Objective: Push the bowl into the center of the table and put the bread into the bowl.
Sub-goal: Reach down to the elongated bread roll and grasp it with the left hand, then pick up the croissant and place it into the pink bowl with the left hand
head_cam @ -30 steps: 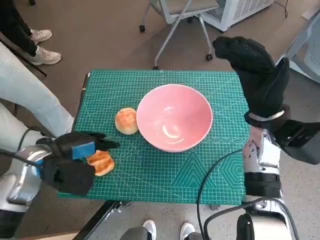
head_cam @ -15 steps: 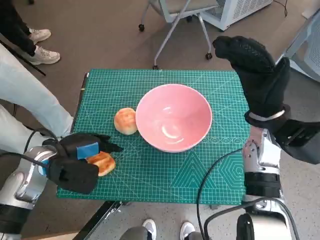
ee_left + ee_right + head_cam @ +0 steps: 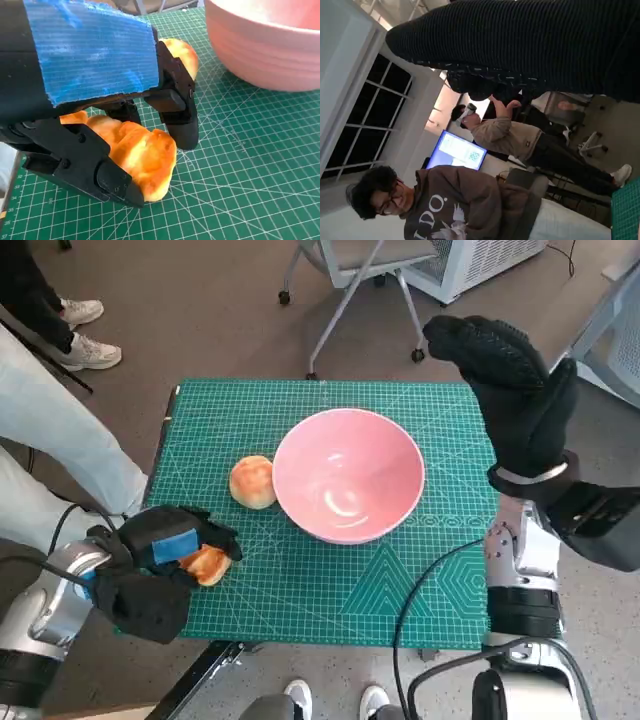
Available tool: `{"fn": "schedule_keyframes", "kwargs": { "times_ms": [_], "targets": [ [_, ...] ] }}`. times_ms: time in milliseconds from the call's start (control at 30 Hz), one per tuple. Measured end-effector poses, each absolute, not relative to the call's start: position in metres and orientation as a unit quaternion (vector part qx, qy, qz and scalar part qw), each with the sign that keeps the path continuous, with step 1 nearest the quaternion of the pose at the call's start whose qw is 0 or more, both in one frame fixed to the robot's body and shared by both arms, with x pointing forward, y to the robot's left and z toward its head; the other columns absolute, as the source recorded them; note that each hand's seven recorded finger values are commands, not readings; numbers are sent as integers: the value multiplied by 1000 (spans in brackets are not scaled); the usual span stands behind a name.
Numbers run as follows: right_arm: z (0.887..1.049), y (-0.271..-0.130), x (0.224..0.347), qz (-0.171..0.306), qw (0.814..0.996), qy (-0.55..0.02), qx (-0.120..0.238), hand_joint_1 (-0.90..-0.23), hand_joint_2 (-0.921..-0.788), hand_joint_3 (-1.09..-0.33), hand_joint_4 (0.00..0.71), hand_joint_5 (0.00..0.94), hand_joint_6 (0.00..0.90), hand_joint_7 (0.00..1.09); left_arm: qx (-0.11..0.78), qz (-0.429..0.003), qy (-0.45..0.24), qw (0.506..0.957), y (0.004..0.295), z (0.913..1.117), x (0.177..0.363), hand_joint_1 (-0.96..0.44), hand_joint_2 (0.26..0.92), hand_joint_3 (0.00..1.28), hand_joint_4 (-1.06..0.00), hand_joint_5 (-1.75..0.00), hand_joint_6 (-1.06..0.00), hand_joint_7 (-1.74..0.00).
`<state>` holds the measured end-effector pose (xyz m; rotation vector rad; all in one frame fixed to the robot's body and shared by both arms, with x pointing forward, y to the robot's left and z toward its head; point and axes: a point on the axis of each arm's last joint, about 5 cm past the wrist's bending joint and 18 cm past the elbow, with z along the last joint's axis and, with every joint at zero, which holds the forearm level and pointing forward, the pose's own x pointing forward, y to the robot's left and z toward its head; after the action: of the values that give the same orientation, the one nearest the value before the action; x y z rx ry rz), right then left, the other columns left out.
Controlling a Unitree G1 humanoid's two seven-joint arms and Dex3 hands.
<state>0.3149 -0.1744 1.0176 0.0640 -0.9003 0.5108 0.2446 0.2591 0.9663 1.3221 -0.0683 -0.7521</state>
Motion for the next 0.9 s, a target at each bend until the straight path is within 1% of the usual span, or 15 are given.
{"fn": "schedule_keyframes", "kwargs": {
  "times_ms": [167, 367, 533, 700, 767, 900],
  "targets": [
    [1017, -174, 315, 245, 869, -428, 31, -689, -921, -649, 157, 0, -1, 573, 591, -330, -33, 736, 262, 978, 243, 3, 917, 54, -713, -1254, -676, -998],
    [1017, -174, 315, 245, 870, -427, 31, -684, -921, -646, 159, 1, -1, 567, 585, -298, -64, 751, 265, 1007, 239, 4, 915, 37, -728, -1259, -713, -935],
    [1017, -175, 315, 245, 870, -427, 31, -675, -921, -653, 157, 0, -1, 557, 583, -264, -118, 759, 262, 1037, 232, 4, 902, 24, -775, -1145, -736, -976],
    [1017, -176, 315, 244, 871, -426, 32, -667, -921, -655, 156, 0, -1, 553, 583, -238, -170, 758, 257, 1061, 228, 4, 893, 13, -806, -1053, -756, -1014],
    [1017, -176, 315, 243, 871, -426, 31, -666, -921, -656, 157, 0, -1, 553, 583, -229, -189, 756, 255, 1070, 228, 4, 888, 9, -821, -1014, -767, -1024],
    [1017, -177, 315, 241, 872, -426, 31, -666, -921, -657, 158, 1, -1, 554, 582, -211, -224, 752, 247, 1088, 231, 4, 886, 7, -824, -994, -779, -1028]
  ]
}}
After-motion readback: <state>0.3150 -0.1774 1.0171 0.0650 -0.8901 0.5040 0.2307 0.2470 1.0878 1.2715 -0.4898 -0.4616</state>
